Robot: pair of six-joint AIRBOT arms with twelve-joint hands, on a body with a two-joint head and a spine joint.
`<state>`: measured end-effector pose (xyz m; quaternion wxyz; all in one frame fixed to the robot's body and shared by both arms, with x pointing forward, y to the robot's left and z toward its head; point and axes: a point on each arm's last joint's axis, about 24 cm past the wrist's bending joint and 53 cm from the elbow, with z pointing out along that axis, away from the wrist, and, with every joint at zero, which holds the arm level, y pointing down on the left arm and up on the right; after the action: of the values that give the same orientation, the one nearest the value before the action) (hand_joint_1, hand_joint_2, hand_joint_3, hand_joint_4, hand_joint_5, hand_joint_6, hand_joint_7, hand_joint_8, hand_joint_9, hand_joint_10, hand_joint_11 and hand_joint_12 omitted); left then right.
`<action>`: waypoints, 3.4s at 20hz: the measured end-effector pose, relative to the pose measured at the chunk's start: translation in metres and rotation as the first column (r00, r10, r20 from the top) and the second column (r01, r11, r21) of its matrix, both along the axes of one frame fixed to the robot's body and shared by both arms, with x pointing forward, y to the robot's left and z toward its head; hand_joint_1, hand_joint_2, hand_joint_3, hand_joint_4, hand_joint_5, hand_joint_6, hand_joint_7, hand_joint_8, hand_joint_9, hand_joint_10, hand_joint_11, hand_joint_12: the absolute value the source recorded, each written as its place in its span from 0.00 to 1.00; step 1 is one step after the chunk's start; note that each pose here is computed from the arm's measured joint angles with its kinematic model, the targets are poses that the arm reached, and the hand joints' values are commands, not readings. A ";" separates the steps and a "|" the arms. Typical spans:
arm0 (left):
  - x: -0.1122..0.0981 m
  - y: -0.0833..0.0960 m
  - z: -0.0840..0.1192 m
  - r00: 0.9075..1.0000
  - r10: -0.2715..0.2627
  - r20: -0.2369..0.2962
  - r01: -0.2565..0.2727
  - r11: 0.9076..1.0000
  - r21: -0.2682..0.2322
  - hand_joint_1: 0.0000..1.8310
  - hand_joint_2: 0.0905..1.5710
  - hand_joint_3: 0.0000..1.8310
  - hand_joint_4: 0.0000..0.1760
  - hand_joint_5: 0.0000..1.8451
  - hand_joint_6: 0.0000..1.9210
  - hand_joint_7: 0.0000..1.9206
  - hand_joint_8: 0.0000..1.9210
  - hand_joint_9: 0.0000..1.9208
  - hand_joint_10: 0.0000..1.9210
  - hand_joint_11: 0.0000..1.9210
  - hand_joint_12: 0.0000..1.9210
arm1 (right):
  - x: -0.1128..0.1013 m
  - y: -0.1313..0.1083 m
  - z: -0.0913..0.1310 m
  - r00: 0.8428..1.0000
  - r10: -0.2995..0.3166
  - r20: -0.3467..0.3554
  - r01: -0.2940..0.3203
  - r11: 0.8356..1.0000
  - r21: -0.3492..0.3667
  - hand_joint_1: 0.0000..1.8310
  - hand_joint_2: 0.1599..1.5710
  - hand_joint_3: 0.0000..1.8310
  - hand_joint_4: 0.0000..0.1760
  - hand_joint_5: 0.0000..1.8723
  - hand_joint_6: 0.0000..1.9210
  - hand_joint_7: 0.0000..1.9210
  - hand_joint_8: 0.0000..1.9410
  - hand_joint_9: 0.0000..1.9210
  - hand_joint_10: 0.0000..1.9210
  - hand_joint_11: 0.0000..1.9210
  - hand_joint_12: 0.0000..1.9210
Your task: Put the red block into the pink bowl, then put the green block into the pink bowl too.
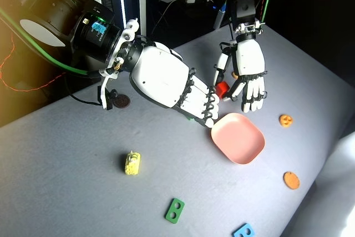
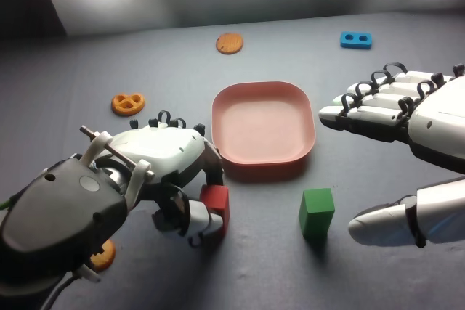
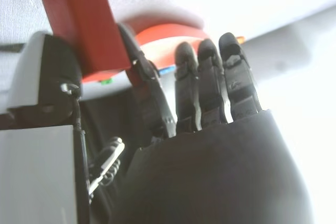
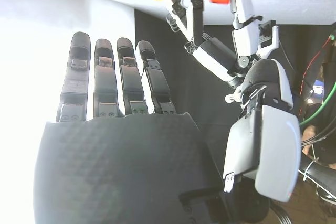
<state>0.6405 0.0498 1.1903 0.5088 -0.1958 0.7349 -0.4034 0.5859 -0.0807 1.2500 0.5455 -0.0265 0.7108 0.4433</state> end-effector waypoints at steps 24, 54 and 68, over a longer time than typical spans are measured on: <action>0.026 0.006 0.053 0.991 0.021 0.135 -0.014 0.998 -0.058 0.57 0.74 0.00 0.00 0.46 0.62 0.20 0.01 0.11 0.00 0.00 0.15 | -0.001 0.001 0.001 1.000 0.008 0.020 -0.007 1.000 -0.016 0.10 0.57 0.00 0.00 0.06 0.00 0.04 0.00 0.02 0.00 0.00 0.16; 0.081 -0.011 0.092 0.954 -0.021 0.300 0.059 0.991 -0.118 0.58 0.73 0.00 0.00 0.47 0.61 0.24 0.00 0.14 0.00 0.00 0.18 | 0.005 -0.006 0.006 0.999 -0.020 0.029 0.020 1.000 0.005 0.08 0.57 0.00 0.00 0.07 0.00 0.05 0.00 0.02 0.00 0.00 0.15; 0.101 0.000 0.090 0.949 0.008 0.316 0.030 0.993 -0.114 0.57 0.73 0.00 0.00 0.47 0.61 0.23 0.00 0.13 0.00 0.00 0.16 | 0.006 -0.006 0.006 0.999 -0.021 0.030 0.021 1.000 0.006 0.08 0.57 0.00 0.00 0.07 0.00 0.07 0.00 0.05 0.00 0.00 0.23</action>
<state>0.7410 0.0499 1.2805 0.6052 -0.1541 0.6200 -0.4750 0.5915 -0.0869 1.2558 0.5607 -0.0240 0.7015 0.4392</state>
